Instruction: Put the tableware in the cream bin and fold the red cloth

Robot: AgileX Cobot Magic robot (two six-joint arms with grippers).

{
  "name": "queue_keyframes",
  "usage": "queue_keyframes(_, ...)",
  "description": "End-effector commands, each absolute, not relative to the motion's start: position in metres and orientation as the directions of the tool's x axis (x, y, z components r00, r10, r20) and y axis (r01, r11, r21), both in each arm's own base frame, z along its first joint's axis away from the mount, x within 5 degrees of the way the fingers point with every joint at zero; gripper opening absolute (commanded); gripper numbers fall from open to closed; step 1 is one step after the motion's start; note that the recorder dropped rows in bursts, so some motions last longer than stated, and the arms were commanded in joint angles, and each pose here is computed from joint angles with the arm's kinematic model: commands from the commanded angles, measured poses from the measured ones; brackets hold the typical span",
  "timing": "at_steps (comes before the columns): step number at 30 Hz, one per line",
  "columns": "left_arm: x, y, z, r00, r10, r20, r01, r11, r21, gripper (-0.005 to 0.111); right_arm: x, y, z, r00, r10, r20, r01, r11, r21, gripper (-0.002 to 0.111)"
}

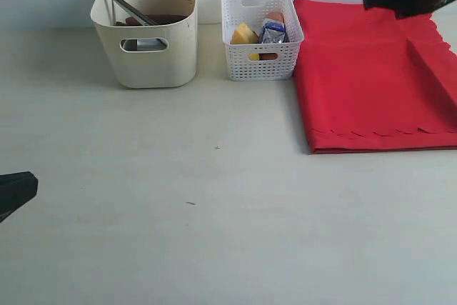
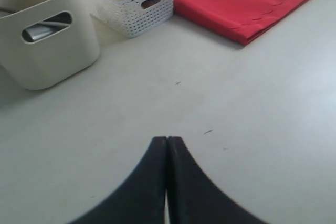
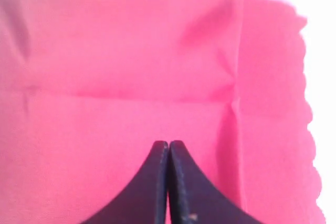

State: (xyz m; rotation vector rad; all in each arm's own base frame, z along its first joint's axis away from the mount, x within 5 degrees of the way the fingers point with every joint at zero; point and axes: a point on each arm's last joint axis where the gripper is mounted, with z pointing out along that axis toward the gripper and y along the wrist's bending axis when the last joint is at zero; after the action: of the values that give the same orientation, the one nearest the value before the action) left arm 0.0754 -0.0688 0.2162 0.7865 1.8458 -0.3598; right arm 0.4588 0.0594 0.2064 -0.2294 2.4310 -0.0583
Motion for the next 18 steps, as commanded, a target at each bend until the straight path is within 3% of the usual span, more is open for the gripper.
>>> queue_keyframes(1, 0.079, -0.063, 0.216, -0.257, 0.334, -0.907, 0.61, 0.784, 0.115, 0.0, 0.415, 0.059, 0.237, -0.635, -0.083, -0.768, -0.125, 0.992, -0.004, 0.0)
queue_keyframes(5, 0.079, -0.063, 0.216, -0.258, 0.337, -0.905, 0.607, 0.786, 0.12, 0.0, 0.37, 0.055, 0.252, -0.514, 0.055, -0.856, -0.081, 0.99, 0.112, 0.0)
queue_keyframes(10, 0.079, -0.063, 0.216, -0.258, 0.337, -0.905, 0.607, 0.786, 0.12, 0.0, 0.323, 0.047, 0.252, -0.493, 0.135, -0.86, -0.041, 0.983, 0.178, 0.0)
queue_keyframes(18, 0.079, -0.063, 0.216, -0.258, 0.337, -0.905, 0.607, 0.786, 0.12, 0.0, 0.307, 0.045, 0.261, -0.464, 0.14, -0.875, -0.046, 0.982, 0.181, 0.0)
